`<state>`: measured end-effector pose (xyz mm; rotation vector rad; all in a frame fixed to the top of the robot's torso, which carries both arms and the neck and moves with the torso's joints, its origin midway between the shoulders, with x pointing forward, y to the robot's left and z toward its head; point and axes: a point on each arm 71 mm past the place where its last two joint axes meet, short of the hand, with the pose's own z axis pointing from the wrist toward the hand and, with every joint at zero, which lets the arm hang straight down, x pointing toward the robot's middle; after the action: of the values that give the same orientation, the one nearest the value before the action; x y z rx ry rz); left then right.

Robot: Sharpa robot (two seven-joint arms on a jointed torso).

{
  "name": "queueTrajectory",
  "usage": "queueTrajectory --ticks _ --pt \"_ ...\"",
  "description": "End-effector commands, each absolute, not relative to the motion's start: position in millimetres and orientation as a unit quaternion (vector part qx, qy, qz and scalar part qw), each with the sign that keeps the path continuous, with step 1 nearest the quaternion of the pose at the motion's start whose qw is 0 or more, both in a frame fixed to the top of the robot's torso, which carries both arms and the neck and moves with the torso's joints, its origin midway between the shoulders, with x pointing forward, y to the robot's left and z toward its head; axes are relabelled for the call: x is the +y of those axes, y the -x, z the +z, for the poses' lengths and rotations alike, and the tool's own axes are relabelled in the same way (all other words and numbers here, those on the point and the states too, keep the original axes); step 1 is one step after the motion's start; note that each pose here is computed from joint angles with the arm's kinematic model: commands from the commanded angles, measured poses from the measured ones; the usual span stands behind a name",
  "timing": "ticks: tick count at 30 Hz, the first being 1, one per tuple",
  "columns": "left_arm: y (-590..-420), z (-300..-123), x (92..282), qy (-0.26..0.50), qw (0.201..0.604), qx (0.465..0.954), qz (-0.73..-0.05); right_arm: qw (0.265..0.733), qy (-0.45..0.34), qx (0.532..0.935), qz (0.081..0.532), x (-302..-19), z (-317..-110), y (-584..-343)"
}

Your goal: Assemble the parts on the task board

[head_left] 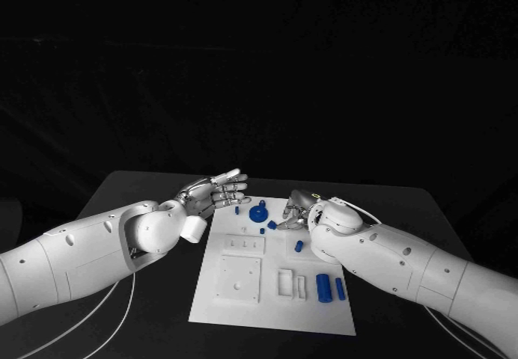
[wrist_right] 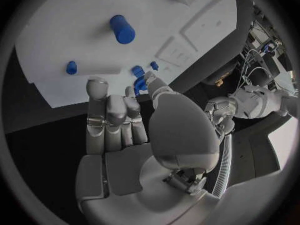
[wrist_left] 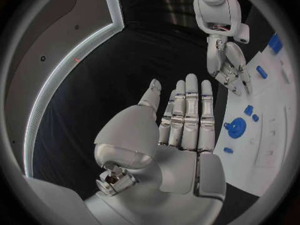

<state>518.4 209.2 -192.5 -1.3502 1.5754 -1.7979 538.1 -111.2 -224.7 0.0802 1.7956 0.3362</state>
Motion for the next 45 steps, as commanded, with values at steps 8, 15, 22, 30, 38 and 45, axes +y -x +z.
queueTrajectory --ticks 8,15,22,30,38,45 --pt "-517.4 -184.4 203.4 0.467 0.205 0.564 -0.65 0.623 -0.022 0.77 0.14 -104.9 -229.8 -541.2" --pt "-516.6 -181.3 200.1 0.461 0.204 0.566 -0.652 0.626 -0.016 0.767 0.136 -101.1 -234.4 -542.4" --pt "-516.1 -179.1 198.0 0.457 0.204 0.569 -0.652 0.629 -0.01 0.766 0.133 -96.8 -236.5 -542.2" --pt "-514.1 -176.9 194.3 0.452 0.2 0.573 -0.654 0.632 -0.012 0.765 0.121 -95.7 -237.8 -543.6" --pt "-512.7 -175.5 191.4 0.449 0.196 0.576 -0.655 0.633 -0.011 0.765 0.118 -93.7 -239.1 -544.0" --pt "-512.4 -174.7 191.1 0.447 0.197 0.578 -0.653 0.634 -0.011 0.765 0.115 -94.4 -240.3 -545.1"
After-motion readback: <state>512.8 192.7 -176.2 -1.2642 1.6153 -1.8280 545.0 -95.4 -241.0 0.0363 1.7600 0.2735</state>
